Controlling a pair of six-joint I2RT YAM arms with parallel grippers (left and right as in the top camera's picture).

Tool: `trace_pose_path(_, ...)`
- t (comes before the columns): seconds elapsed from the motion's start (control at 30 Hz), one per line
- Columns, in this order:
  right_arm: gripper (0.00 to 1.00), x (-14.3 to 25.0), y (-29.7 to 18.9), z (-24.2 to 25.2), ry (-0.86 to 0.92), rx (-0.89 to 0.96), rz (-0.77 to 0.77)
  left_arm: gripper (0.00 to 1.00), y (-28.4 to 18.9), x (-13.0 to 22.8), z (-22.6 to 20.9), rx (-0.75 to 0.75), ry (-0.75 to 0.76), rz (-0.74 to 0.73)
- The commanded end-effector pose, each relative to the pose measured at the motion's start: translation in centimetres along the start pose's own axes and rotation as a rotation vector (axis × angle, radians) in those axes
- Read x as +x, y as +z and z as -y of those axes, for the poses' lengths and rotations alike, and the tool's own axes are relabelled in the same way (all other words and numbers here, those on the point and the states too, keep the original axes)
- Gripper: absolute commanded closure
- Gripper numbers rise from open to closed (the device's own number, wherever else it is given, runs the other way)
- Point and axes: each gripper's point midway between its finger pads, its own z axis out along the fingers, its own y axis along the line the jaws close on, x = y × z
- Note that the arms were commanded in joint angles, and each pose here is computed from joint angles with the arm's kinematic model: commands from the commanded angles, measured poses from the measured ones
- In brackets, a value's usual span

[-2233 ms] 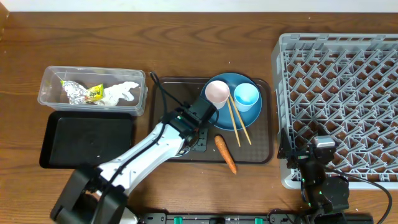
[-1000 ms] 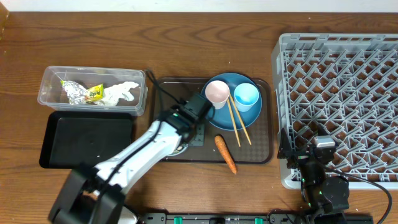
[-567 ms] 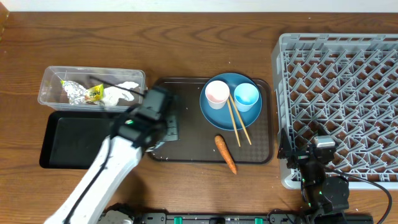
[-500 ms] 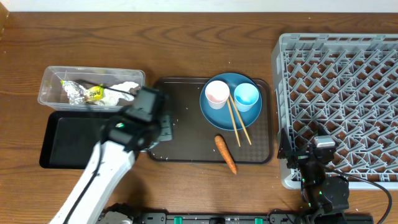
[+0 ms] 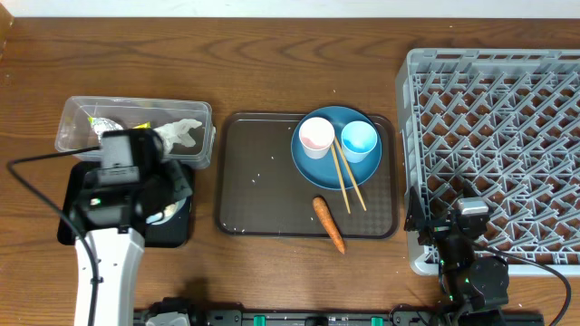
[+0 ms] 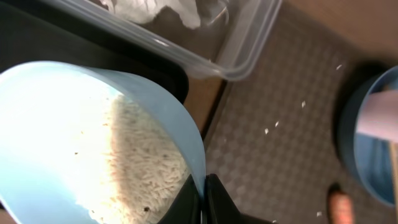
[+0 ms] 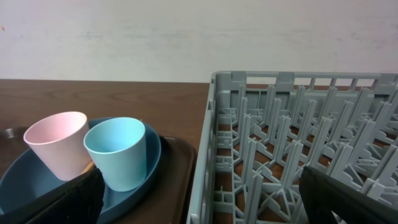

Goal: Sort waste into correct bins and load items into the dishwasher rack
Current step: 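Carry the rice-filled blue bowl left over the black tray, then tilt the bowl with the left gripper to pour rice onto black tray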

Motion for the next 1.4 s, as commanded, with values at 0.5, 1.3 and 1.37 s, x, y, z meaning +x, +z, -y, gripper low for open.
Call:
trace_pose_path(0.5,0.01,0.0,0.0,0.3,-0.010,0.013,0.001,0.94,-3.9,-5.0,-3.7,0.492,-0.244,0.187)
trace_pose_path(1.3,0.01,0.0,0.0,0.3,-0.011,0.013,0.001,0.94,-1.9,-6.4,-10.0,1.011,-0.485,0.327)
trace_pose_path(1.37,0.01,0.0,0.0,0.3,-0.010,0.013,0.001,0.94,-1.3,-6.1,-10.2,1.019,-0.518,0.307)
